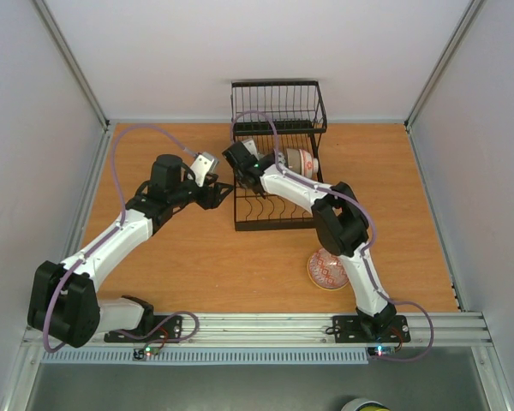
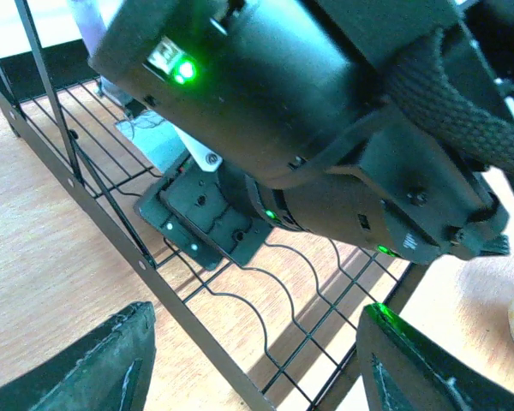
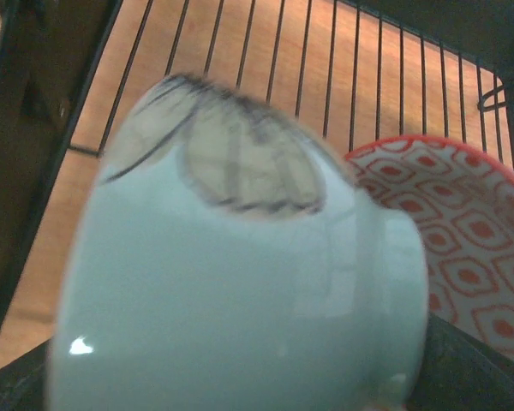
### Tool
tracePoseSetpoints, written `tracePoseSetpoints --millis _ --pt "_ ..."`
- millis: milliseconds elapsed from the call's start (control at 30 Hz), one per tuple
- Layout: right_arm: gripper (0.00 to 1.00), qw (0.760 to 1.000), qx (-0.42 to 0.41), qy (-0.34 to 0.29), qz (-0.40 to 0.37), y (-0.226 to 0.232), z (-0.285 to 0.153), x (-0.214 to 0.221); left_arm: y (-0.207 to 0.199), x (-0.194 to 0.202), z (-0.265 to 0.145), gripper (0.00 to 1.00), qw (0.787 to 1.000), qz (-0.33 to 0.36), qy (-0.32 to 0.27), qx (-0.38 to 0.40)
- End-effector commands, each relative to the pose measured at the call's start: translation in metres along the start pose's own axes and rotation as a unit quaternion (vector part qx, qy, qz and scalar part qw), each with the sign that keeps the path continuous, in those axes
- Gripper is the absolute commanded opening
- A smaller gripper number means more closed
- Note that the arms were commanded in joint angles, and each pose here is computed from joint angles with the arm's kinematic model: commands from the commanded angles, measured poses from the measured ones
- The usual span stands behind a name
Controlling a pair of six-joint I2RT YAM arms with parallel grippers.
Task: Load the bowls into the dish rack
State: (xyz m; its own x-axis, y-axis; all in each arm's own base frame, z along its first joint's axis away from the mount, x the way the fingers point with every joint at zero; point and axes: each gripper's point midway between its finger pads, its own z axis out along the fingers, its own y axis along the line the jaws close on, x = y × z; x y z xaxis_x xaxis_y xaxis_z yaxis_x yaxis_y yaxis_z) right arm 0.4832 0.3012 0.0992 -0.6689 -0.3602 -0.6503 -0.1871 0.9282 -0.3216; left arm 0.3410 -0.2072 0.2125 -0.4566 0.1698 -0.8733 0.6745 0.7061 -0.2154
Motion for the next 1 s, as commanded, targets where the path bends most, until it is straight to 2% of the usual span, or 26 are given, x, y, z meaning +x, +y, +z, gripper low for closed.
tracePoseSetpoints --millis 0,267,533,633,733,867,967 --pt "0.87 1.0 -0.003 -0.009 -0.009 -0.01 -0.026 -0.005 -0.003 -0.013 -0.005 0.65 0.999 0.02 -0.029 0.006" --pt "0.96 0.999 -0.019 -0.044 -0.009 -0.013 -0.053 -0.018 -0.003 -0.012 -0.004 0.65 0.999 0.02 -0.027 0.007" --pt "0.97 0.995 -0.013 -0.094 -0.009 -0.025 -0.098 -0.034 -0.002 -0.011 -0.003 0.65 0.999 0.02 -0.025 0.007" --pt "0.96 0.994 -0.022 -0.108 0.017 -0.038 -0.127 -0.032 -0.003 -0.011 -0.002 0.65 0.999 0.02 -0.024 0.008" --pt "0.87 0.992 -0.027 -0.104 0.06 -0.059 -0.15 -0.011 -0.003 -0.01 -0.002 0.65 1.0 0.019 -0.023 0.01" --pt "0.74 0.991 -0.005 -0.067 0.113 -0.092 -0.163 0.045 -0.004 -0.008 0.0 0.65 1.0 0.018 -0.019 0.017" --pt "0.55 0.986 0.026 -0.021 0.166 -0.118 -0.172 0.097 -0.005 -0.007 0.001 0.65 1.0 0.016 -0.017 0.02"
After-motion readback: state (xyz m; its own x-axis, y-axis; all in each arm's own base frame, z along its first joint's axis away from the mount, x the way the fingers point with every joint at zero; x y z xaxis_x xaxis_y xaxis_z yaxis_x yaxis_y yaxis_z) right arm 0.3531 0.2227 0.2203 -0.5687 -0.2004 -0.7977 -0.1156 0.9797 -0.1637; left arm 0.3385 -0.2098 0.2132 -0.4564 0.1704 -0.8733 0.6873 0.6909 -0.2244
